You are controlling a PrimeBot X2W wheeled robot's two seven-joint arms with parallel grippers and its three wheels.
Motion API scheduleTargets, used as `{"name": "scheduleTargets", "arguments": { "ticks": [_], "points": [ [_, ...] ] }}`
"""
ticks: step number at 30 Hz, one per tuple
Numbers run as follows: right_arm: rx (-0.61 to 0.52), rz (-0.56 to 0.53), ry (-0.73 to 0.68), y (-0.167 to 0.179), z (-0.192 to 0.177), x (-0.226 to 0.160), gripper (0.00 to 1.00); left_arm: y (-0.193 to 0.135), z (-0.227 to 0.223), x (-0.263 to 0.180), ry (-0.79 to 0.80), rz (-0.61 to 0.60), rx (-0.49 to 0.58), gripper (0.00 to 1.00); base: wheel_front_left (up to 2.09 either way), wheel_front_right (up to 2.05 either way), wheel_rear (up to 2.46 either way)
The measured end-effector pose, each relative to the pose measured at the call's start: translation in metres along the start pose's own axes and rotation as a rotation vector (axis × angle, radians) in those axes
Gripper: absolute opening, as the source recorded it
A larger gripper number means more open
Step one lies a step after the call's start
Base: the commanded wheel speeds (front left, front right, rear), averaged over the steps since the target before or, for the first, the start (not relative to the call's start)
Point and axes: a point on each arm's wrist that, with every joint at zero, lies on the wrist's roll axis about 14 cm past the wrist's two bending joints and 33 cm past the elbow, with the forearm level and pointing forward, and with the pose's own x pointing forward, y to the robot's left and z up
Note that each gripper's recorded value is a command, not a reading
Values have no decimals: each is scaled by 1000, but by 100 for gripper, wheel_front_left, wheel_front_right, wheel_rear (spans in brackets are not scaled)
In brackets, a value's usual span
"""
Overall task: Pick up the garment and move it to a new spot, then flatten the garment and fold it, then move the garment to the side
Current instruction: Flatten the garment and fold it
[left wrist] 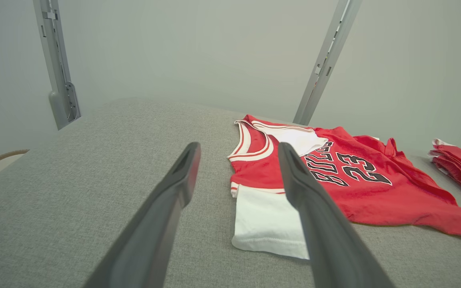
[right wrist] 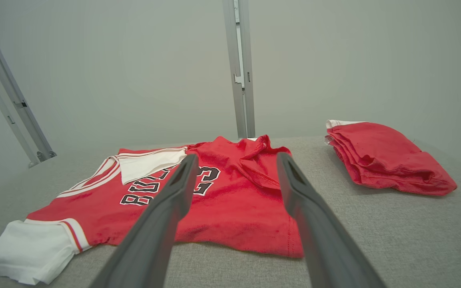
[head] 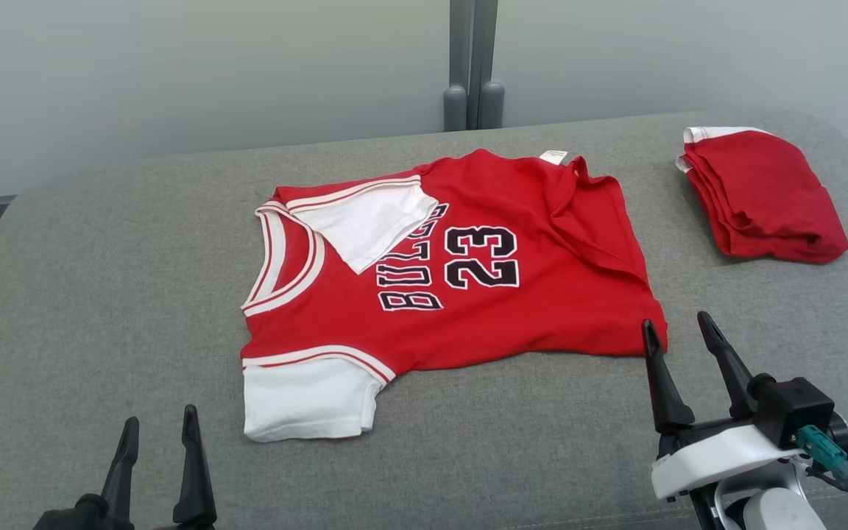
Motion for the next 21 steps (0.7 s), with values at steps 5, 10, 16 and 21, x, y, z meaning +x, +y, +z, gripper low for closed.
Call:
{"name": "scheduleTargets", "arguments": {
  "ticks": [5, 10, 16, 21],
  "points": [
    [7, -3, 3, 0, -1, -6, 100, 0, 1, -2, -4, -2, 3, 100, 0, 0, 0],
    [9, -2, 1, 1, -1, -7, 100, -1, 1, -3, -7, -7, 7, 100, 0, 0, 0],
    [11, 1, 4, 2, -2, -5, 100, 0, -1, -4, -1, -6, 11, 100, 0, 0, 0],
    [22, -1, 10, 2, -5, -4, 100, 2, -4, -4, 8, 0, 14, 100, 0, 0, 0]
  ]
}}
